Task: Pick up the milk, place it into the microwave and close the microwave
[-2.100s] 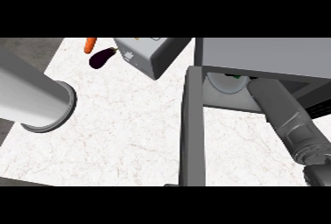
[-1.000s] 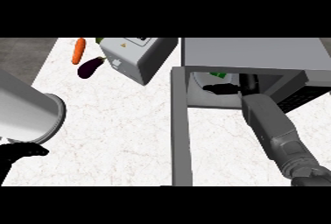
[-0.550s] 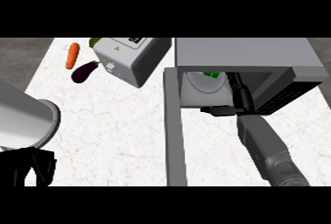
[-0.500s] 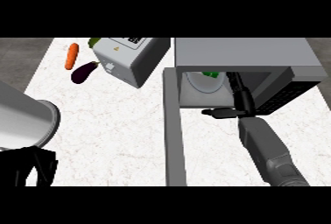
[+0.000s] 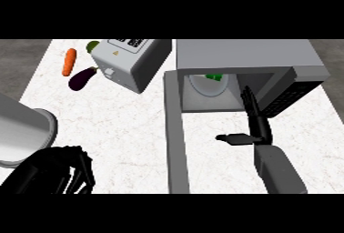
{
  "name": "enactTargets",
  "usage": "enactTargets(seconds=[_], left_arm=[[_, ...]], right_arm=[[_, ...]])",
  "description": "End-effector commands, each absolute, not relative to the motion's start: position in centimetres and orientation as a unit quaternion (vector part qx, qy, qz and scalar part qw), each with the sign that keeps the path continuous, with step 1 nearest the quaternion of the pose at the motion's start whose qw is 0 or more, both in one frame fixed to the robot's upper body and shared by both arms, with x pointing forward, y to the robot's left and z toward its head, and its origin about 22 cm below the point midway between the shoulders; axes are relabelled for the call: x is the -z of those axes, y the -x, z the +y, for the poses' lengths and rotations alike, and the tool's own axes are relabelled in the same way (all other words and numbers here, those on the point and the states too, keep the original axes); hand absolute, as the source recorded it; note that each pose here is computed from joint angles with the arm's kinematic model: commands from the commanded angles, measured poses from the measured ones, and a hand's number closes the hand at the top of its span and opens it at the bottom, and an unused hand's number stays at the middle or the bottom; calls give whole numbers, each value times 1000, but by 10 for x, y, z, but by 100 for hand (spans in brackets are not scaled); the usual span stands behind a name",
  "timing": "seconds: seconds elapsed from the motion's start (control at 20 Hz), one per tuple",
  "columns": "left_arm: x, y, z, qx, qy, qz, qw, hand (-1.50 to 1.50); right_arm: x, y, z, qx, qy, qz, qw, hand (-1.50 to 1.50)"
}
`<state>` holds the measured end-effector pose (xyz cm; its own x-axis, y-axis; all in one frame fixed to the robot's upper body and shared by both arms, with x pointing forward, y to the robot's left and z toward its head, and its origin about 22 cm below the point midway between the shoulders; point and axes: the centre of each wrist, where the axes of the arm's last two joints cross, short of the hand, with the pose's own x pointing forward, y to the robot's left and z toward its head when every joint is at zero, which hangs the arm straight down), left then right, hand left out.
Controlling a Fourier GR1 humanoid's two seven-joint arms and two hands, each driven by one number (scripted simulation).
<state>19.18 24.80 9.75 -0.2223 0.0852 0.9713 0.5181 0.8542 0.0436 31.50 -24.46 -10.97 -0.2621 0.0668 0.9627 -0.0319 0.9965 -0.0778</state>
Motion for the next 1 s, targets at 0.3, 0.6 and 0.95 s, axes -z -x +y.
enactTargets(seconds=[0.3,0.6,0.95], left_arm=[[-83,-232,175,270,191,-762,557,150],[-44,-255,132,329,209,-706,591,150],[21,-252,93,361,178,-700,590,150]], right_arm=[[124,-231,-282,-26,22,-794,607,-150],[94,-197,-317,-27,23,-808,588,-150],[60,-157,-337,-83,12,-818,569,-150]])
